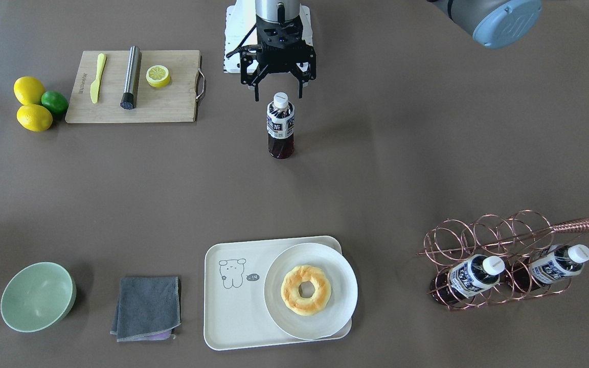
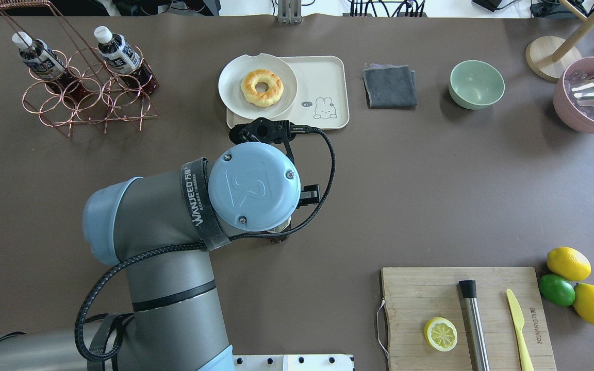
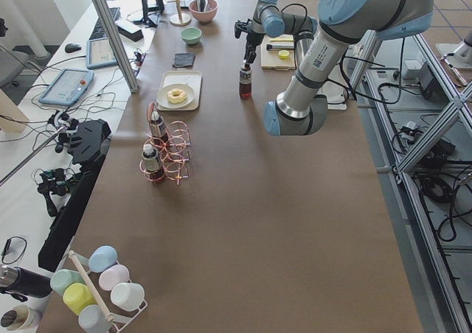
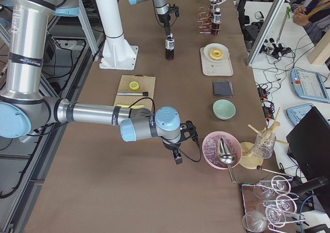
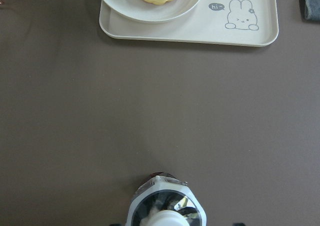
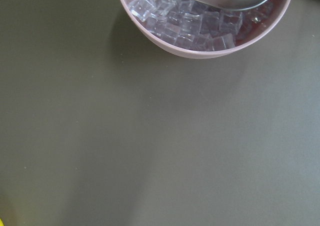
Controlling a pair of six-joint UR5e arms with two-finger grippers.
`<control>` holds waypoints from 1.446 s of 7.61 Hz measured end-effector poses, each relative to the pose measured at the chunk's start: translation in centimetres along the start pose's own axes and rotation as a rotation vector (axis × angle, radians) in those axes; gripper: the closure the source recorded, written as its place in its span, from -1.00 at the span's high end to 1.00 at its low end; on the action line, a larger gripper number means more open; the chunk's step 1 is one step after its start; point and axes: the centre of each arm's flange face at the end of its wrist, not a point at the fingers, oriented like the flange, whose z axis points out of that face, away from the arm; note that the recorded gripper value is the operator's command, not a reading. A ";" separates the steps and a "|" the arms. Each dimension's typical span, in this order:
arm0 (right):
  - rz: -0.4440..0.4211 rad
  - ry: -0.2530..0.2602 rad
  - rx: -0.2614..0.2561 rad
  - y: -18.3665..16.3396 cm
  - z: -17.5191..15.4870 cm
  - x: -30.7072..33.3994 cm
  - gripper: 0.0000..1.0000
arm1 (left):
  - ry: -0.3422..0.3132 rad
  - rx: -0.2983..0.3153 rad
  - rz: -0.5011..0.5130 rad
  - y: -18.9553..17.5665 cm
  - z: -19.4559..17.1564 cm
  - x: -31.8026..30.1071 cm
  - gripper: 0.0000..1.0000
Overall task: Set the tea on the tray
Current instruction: 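Carry the tea bottle with the left gripper and set it on the table, then release the bottle and withdraw the left arm while the right gripper reaches for it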
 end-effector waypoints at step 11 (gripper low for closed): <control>0.308 -0.336 0.072 -15.8 -7.1 -43.0 0.98 | -0.018 -0.071 0.264 -18.0 -1.7 -27.0 0.95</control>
